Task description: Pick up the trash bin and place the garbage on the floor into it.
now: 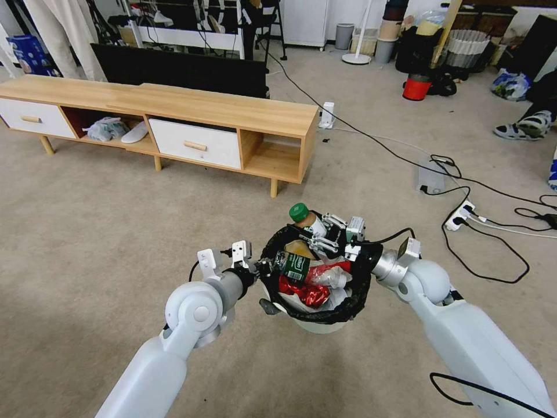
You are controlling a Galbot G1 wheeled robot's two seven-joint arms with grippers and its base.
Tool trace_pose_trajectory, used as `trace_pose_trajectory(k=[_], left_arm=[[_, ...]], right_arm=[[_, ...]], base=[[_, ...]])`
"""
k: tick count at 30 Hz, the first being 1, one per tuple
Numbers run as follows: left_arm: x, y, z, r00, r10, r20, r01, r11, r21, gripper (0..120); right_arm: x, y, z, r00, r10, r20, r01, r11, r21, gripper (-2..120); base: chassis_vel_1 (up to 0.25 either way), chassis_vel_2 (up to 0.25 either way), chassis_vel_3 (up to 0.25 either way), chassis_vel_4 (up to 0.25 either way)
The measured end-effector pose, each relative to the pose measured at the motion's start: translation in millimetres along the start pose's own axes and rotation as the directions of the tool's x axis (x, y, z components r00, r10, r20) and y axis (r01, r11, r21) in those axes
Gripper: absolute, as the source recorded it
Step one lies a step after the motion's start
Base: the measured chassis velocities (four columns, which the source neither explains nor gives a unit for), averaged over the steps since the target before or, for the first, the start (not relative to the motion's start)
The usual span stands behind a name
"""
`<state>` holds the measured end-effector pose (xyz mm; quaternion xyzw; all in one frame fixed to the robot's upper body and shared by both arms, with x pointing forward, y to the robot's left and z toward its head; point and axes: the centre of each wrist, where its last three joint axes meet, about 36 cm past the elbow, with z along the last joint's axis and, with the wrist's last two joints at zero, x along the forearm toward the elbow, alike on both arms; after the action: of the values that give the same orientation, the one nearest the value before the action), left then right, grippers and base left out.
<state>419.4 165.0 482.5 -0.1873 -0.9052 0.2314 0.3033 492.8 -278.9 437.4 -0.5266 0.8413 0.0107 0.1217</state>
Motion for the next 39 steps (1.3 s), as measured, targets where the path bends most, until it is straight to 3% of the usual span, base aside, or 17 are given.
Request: trace_pose_trajectory(k=[10, 14, 16, 19, 24, 26, 39], left_arm=[[-0.1, 0.0, 1.6, 1.0, 0.0, -0.002, 0.0, 1.0, -0.002, 3], [0.2, 0.5, 1.3, 1.0, -0.001, -0.001, 0.001, 1.0, -0.004, 3], [0.5, 1.0, 1.9, 1.0, -0.003, -0.002, 0.003, 1.0, -0.004, 3], [0.5, 1.1, 2.3, 1.0, -0.003, -0.002, 0.003, 1.0, -0.004, 3], [0.4, 0.7, 2.4, 1.0, -0.003, -0.001, 0.003, 1.0, -0.005, 3], [0.4, 0.8, 2.4, 1.0, -0.003, -0.001, 0.003, 1.0, -0.005, 3], [1.6, 3.7, 1.9, 1.0, -0.013, 0.004, 0.013, 1.0, -0.004, 2]], right_arm=[[1, -1, 2, 1.0, 0.005, -0.005, -0.005, 1.0, -0.002, 44], [2, -3, 3, 1.0, 0.007, -0.01, -0.007, 1.0, 0.002, 54], [2, -3, 2, 1.0, 0.008, -0.009, -0.008, 1.0, 0.004, 67], [2, -4, 2, 1.0, 0.009, -0.008, -0.009, 1.0, 0.005, 74], [3, -4, 1, 1.0, 0.01, -0.005, -0.01, 1.0, 0.007, 96], [3, -4, 1, 1.0, 0.01, -0.005, -0.01, 1.0, 0.007, 99], [2, -6, -9, 1.0, 0.006, 0.017, -0.006, 1.0, 0.023, 100]], base=[[0.0, 0.0, 0.0, 0.0], [0.0, 0.0, 0.0, 0.0], [0.0, 0.0, 0.0, 0.0], [0.0, 0.0, 0.0, 0.0], [0.0, 0.0, 0.0, 0.0], [0.0, 0.0, 0.0, 0.0], [0.0, 0.0, 0.0, 0.0]])
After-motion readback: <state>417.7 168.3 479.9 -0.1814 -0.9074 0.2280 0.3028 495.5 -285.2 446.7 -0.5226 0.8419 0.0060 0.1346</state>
